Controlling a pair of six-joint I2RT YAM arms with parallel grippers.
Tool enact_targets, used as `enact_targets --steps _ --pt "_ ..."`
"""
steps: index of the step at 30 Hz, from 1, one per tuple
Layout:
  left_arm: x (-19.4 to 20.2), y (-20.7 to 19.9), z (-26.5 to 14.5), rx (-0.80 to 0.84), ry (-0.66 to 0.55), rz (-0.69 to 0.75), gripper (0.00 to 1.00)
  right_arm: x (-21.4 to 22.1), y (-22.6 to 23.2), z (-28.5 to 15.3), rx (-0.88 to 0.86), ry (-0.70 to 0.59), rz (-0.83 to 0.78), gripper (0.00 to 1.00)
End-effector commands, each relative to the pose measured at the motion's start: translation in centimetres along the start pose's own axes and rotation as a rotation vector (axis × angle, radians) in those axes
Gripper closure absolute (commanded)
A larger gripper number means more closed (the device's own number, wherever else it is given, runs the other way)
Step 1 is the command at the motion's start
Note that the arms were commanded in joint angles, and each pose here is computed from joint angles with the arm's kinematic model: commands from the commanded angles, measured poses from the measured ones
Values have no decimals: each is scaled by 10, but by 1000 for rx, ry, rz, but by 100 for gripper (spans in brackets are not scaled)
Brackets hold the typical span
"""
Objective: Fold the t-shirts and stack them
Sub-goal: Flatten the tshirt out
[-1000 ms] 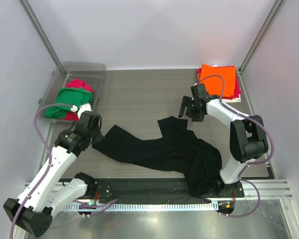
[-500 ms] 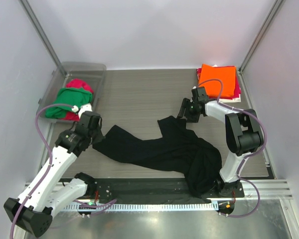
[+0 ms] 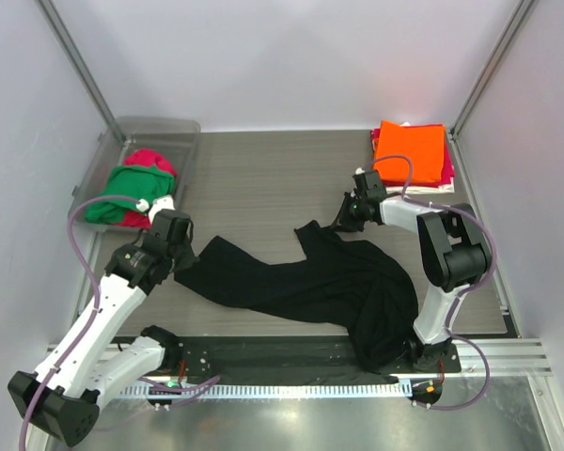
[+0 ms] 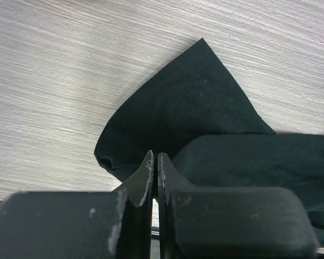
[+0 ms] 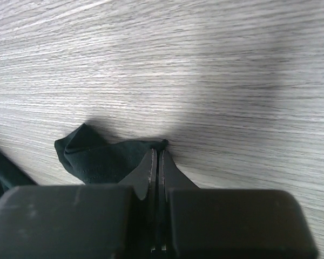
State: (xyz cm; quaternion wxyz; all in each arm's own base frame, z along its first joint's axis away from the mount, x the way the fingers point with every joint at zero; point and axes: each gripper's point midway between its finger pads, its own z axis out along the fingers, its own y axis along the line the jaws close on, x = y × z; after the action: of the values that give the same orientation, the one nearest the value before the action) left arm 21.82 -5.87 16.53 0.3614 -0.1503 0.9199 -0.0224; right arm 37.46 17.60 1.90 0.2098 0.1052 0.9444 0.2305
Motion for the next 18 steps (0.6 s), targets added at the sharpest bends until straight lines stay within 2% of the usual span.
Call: enact_targets --steps 1,8,14,18 --pt "-7 -2 2 5 -26 -2 100 4 0 -6 13 15 -24 99" --pt "-18 -3 -5 -7 -44 -21 100 -37 37 -64 -26 -111 -115 99" --pt "-60 -12 -42 34 -141 -53 100 -83 83 -162 -65 -297 -182 99" --pt "-94 -21 -72 75 -212 -77 100 -97 109 -228 -109 -408 -214 99"
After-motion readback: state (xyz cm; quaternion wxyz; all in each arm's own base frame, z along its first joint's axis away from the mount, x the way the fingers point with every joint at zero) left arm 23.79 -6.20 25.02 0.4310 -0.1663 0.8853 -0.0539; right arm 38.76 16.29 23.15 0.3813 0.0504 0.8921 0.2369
